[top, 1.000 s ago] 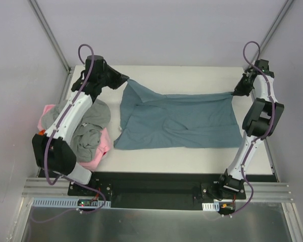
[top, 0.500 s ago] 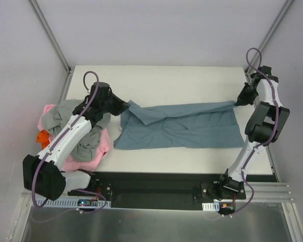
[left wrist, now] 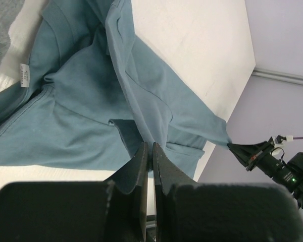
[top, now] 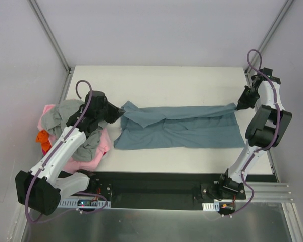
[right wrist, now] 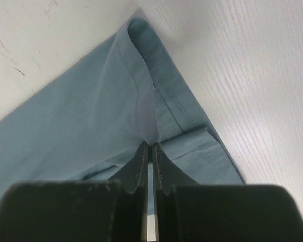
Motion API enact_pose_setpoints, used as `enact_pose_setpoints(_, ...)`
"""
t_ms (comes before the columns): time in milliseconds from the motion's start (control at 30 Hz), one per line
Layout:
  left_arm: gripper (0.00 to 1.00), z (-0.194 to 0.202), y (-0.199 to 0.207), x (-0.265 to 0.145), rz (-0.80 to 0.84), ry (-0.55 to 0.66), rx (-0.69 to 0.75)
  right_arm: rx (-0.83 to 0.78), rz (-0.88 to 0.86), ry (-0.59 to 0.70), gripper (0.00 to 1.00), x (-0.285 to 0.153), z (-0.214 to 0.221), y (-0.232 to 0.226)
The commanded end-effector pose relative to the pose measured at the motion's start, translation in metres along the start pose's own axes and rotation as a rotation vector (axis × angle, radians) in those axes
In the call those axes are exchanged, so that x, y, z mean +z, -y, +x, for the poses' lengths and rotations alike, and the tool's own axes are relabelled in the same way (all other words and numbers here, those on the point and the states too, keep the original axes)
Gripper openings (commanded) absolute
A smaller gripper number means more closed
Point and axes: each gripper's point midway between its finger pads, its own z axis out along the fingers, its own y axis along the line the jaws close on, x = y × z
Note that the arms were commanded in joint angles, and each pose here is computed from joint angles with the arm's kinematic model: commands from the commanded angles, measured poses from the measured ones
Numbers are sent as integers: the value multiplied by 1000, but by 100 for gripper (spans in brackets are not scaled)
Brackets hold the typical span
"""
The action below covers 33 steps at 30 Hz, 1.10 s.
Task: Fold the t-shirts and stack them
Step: Fold the other side of the tshirt into a rectangle
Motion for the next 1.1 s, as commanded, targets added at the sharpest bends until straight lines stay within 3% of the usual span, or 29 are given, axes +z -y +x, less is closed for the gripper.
enact_pose_setpoints(0, 0, -8, 13, -17, 31, 39, 19, -14, 26, 44, 1, -34, -4, 6)
enact_pose_setpoints(333, 0, 19, -17, -15, -22, -38, -26, 6, 116, -37, 1, -12, 16, 29)
enact_pose_setpoints(633, 0, 46, -8, -22, -12, -112, 18, 26, 122, -76, 1, 12, 15, 31)
enact_pose_setpoints(1067, 0, 62, 1, -29, 2, -126, 63, 23, 142, -106, 1, 23, 22, 36)
